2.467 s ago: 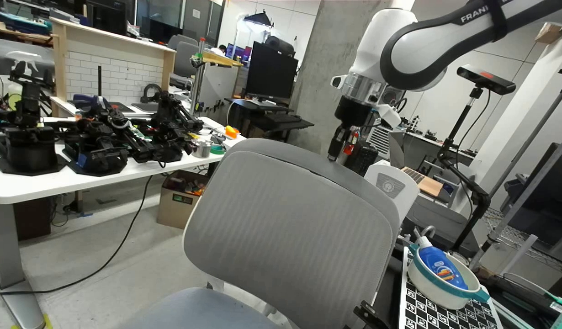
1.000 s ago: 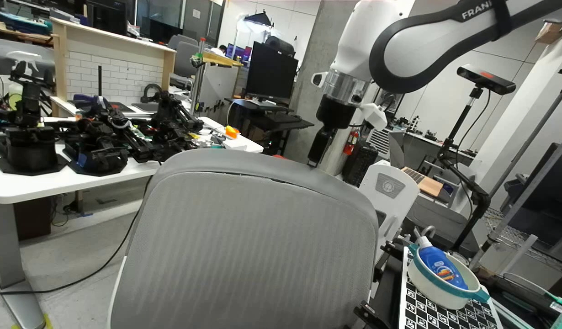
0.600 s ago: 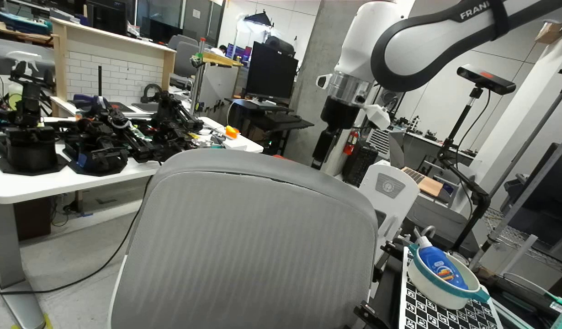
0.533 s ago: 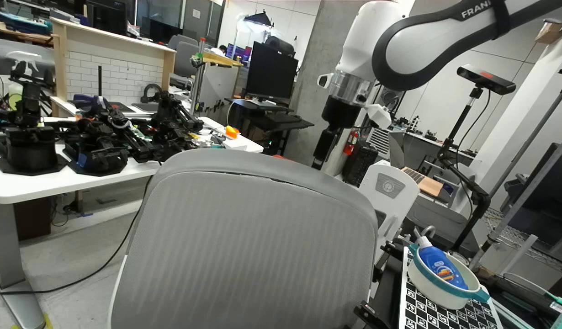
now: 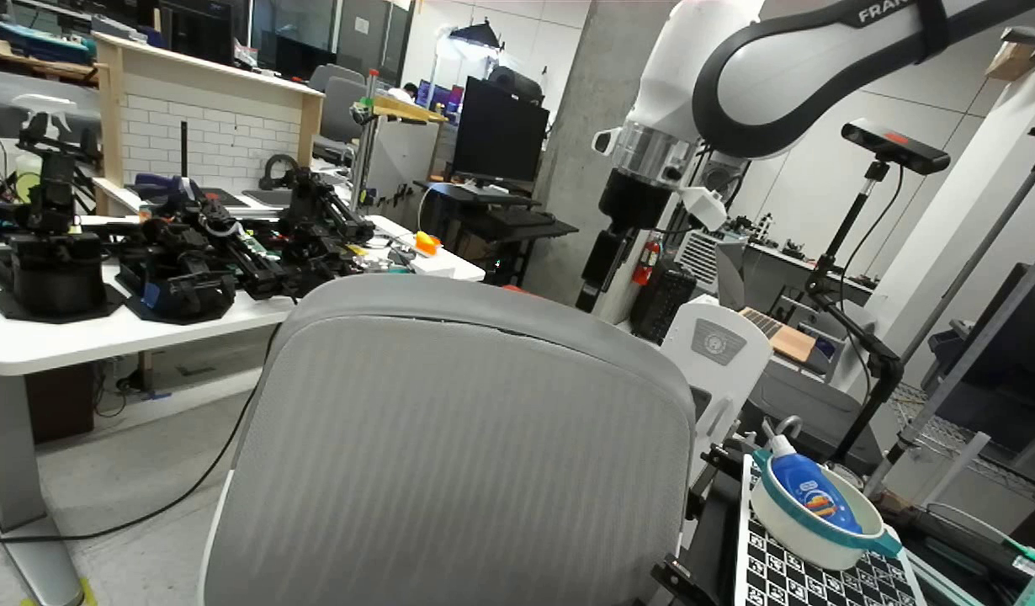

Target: Shift the orange towel to the chair on the right, then back to the one on the left

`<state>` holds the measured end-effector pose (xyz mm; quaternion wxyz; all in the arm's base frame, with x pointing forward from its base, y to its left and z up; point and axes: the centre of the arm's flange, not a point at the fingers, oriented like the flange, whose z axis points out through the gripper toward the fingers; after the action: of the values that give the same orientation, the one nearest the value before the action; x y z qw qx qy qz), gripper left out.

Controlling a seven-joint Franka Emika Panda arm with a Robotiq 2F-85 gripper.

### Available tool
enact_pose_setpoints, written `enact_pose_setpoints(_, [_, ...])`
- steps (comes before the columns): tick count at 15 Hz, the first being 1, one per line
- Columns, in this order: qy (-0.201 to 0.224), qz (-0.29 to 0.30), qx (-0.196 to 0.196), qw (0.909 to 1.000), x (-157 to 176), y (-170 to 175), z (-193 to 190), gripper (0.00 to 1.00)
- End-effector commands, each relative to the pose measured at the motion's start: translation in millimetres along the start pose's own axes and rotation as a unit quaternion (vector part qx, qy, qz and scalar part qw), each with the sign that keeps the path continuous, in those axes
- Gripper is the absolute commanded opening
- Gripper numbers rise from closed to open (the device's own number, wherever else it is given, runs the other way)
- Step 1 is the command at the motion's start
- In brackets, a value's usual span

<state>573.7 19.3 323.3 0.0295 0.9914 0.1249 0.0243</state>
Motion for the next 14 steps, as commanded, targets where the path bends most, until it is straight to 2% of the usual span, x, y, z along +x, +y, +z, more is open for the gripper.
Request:
enact_pose_setpoints(1, [-0.007,0.009,0.006,0.9999,16.5,20.1,9.0,1.00])
enact_pose_setpoints(8, [-0.003,0.031,0.003,0.9995,80.2,65.3,28.2,1.00])
enact_pose_setpoints(14, [-0.038,0.028,0.027,0.9985,106.2,56.5,49.4,1.00])
